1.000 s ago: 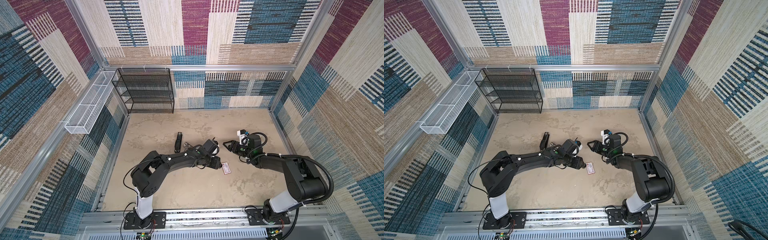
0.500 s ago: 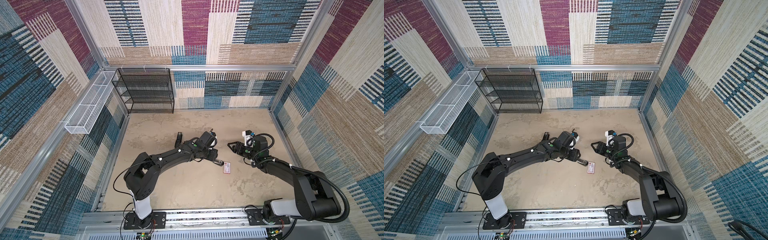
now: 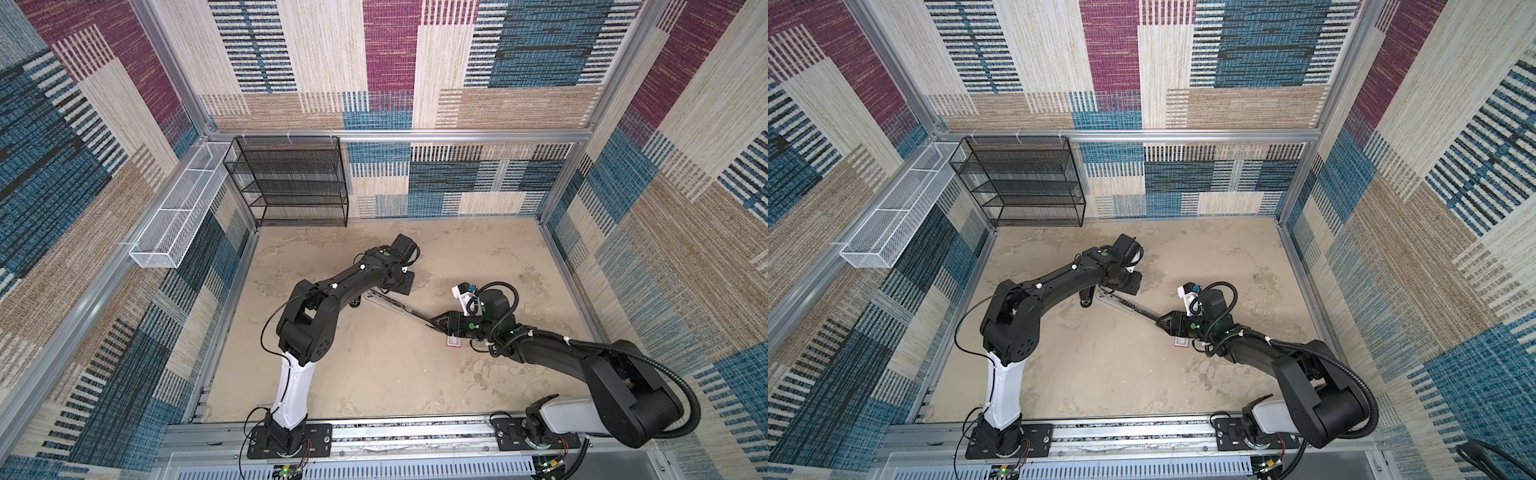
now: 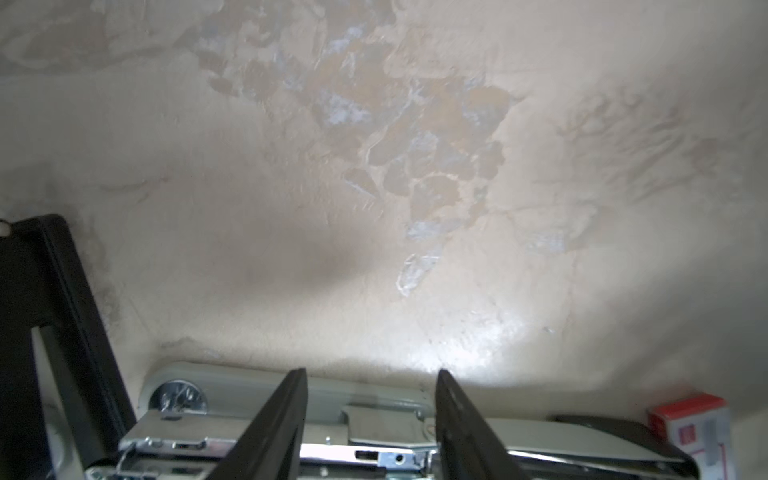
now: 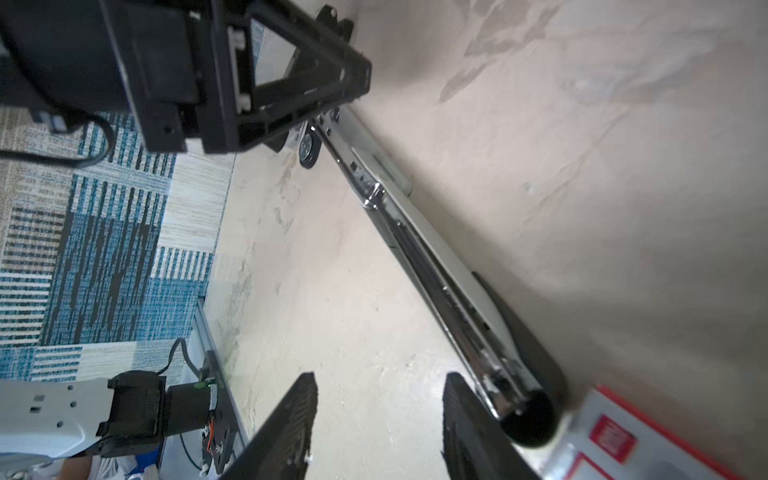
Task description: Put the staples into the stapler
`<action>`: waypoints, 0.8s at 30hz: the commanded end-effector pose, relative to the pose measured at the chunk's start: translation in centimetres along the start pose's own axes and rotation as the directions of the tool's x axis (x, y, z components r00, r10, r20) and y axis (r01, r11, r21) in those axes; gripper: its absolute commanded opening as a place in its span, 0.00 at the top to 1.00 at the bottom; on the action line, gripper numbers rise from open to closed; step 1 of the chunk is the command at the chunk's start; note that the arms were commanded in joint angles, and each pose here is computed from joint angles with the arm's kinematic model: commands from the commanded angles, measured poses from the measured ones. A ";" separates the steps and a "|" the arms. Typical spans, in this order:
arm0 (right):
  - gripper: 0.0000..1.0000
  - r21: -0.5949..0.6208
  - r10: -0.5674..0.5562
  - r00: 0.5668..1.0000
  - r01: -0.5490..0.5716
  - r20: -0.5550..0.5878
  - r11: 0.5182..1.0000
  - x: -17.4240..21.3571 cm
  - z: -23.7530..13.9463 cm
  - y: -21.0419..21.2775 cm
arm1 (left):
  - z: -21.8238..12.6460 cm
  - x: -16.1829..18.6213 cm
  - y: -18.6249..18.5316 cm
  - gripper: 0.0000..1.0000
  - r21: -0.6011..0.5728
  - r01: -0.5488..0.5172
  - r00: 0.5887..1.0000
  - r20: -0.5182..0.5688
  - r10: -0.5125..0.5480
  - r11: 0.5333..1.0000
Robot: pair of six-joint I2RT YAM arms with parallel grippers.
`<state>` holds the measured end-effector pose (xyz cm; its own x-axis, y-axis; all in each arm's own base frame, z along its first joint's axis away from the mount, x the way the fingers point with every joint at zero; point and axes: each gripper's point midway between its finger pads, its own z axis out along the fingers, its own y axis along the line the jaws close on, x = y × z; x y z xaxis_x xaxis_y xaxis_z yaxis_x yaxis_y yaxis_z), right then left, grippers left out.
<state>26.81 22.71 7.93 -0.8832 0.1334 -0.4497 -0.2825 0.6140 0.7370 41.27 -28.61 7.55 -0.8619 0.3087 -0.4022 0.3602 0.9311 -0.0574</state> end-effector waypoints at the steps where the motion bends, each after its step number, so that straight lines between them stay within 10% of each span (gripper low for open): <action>1: 0.48 -0.040 -0.015 1.000 0.015 -0.003 0.999 -0.2 1.0 0.8 | 0.6 1.1 1.4 0.47 -0.044 -0.035 0.997 -0.064 0.032 0.998; 24: 0.45 0.176 0.036 0.998 -0.044 0.053 0.983 -5.2 6.3 -4.1 | -1.2 7.2 0.2 0.48 0.090 0.037 0.988 -0.150 -0.023 0.995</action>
<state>33.30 24.99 4.12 -0.8919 0.1567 -0.4241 -0.1974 0.7089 0.6771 35.49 -25.05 5.12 -0.9059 0.3450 -0.2457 0.3724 0.9252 -0.0737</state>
